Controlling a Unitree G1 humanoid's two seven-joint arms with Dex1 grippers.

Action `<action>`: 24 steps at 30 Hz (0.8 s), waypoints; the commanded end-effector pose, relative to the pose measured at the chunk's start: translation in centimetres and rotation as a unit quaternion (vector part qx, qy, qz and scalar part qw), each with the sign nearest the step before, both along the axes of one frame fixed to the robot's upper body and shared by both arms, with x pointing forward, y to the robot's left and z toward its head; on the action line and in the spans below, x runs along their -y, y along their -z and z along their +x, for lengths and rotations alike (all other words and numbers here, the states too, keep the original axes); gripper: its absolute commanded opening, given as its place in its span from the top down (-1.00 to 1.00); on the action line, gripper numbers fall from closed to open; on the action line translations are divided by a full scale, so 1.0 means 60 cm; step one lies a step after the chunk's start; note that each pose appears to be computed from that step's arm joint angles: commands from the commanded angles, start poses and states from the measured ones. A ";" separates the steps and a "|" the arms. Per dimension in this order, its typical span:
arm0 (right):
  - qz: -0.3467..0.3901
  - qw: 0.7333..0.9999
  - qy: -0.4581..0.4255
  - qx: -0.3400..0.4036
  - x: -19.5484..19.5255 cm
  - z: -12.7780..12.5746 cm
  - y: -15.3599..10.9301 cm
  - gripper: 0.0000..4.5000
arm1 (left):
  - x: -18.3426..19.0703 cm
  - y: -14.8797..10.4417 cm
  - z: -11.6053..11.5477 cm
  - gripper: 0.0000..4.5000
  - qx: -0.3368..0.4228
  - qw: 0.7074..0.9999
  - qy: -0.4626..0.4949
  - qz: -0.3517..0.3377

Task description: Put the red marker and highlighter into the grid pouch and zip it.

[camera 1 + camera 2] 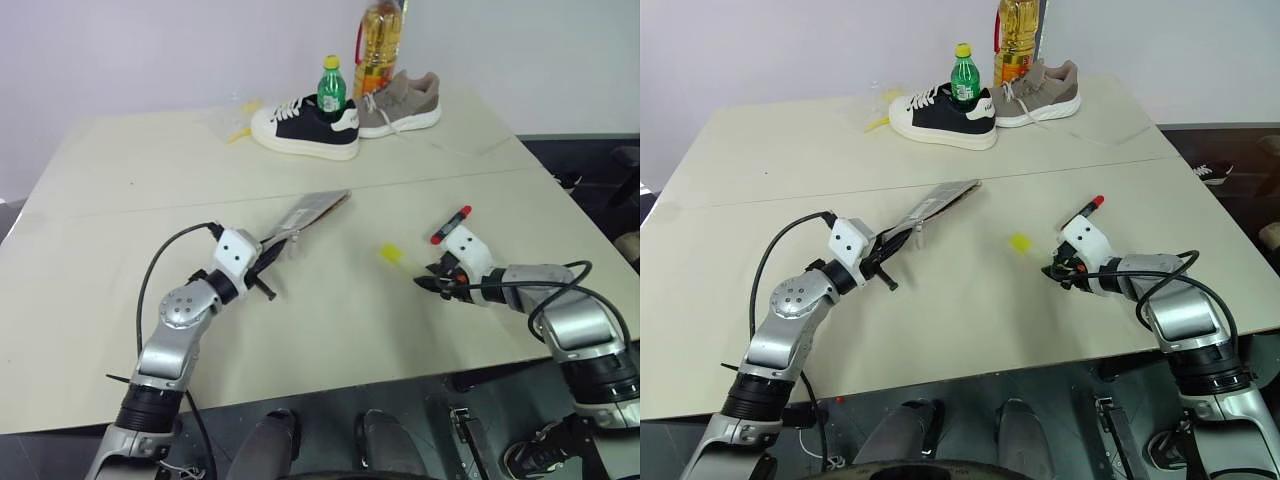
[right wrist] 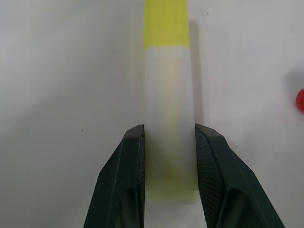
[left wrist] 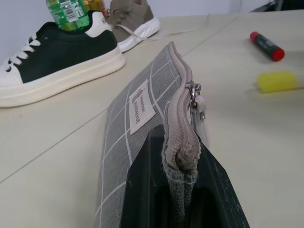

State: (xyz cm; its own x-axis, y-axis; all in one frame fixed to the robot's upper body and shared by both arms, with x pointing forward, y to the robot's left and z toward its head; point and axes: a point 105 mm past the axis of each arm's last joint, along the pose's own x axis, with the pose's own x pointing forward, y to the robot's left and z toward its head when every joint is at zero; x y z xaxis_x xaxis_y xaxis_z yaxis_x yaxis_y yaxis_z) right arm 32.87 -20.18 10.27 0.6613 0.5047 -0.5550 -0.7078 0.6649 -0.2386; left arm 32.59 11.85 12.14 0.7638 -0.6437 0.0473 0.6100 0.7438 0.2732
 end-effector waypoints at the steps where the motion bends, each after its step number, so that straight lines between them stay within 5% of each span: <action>1: 0.003 0.995 -0.044 0.090 -0.024 0.016 -0.076 0.62 | 0.007 -0.035 -0.009 1.00 0.036 0.999 0.019 -0.017; 10: 0.001 0.989 -0.071 0.131 -0.051 0.031 -0.120 0.62 | 0.026 -0.038 -0.017 1.00 0.036 0.998 0.039 -0.022; 24: -0.001 0.989 -0.085 0.120 -0.079 0.039 -0.110 0.62 | 0.055 -0.035 -0.035 1.00 0.029 0.997 0.065 -0.027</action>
